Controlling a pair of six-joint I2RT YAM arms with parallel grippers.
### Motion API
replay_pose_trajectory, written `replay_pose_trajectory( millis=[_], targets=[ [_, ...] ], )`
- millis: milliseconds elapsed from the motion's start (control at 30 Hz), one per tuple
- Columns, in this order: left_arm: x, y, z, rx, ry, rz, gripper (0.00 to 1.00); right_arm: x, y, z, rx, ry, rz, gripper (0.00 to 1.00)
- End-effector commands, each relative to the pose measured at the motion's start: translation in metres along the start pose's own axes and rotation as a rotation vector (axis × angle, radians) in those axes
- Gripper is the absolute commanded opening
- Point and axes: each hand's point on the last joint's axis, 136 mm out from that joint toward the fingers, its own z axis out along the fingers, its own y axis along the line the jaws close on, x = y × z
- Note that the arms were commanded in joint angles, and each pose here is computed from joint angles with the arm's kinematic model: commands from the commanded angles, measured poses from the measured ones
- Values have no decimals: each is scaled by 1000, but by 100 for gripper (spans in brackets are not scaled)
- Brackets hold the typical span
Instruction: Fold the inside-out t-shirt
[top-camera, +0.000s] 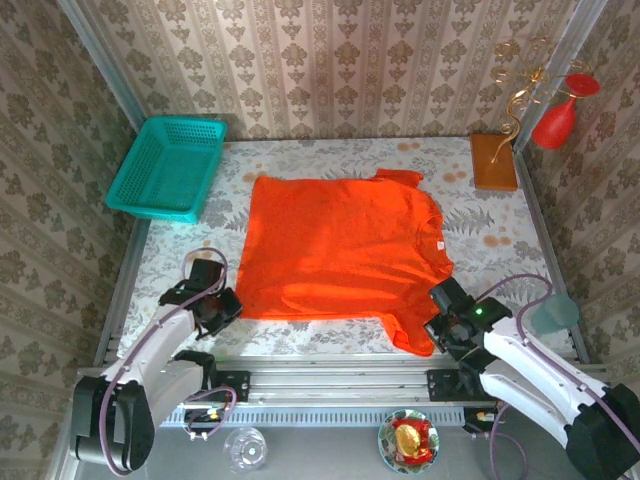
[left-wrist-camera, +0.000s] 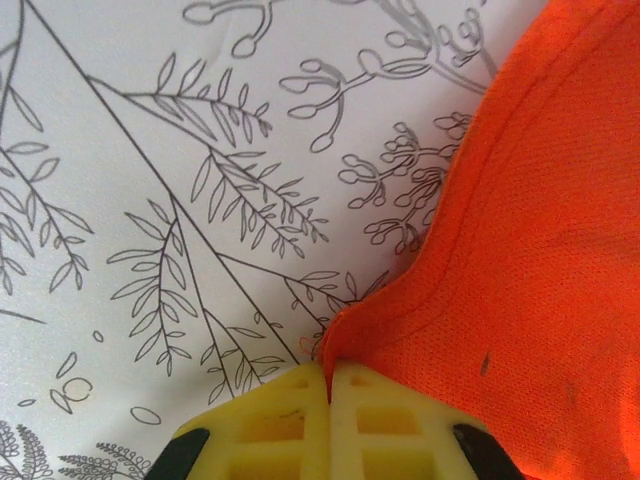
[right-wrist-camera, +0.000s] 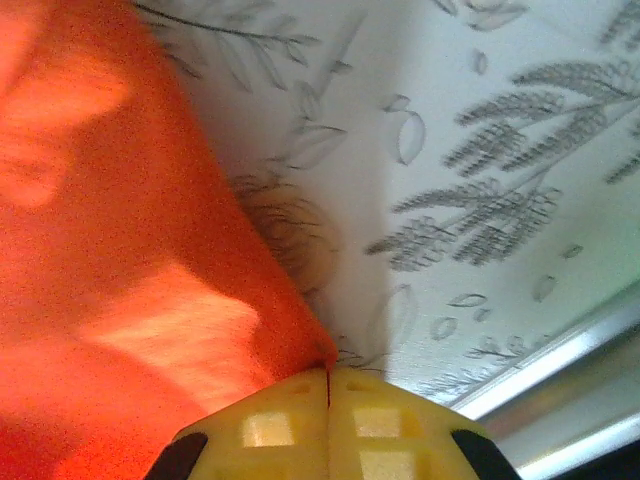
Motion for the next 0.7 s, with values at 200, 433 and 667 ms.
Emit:
replay_pose_trajectory(
  millis=[200,433,667],
  targets=[
    [-64,-80,-96,248,-271,183,0,-59,96,-111,-354,-358,-164,0],
    [-107,-160,-225,521,-582,406,0,-100,164,-261,-568,-704,-397,0],
    [-104,-202,-370,727,-912,597,0,-106,167,-435,-794,-1071,-472,0]
  ],
)
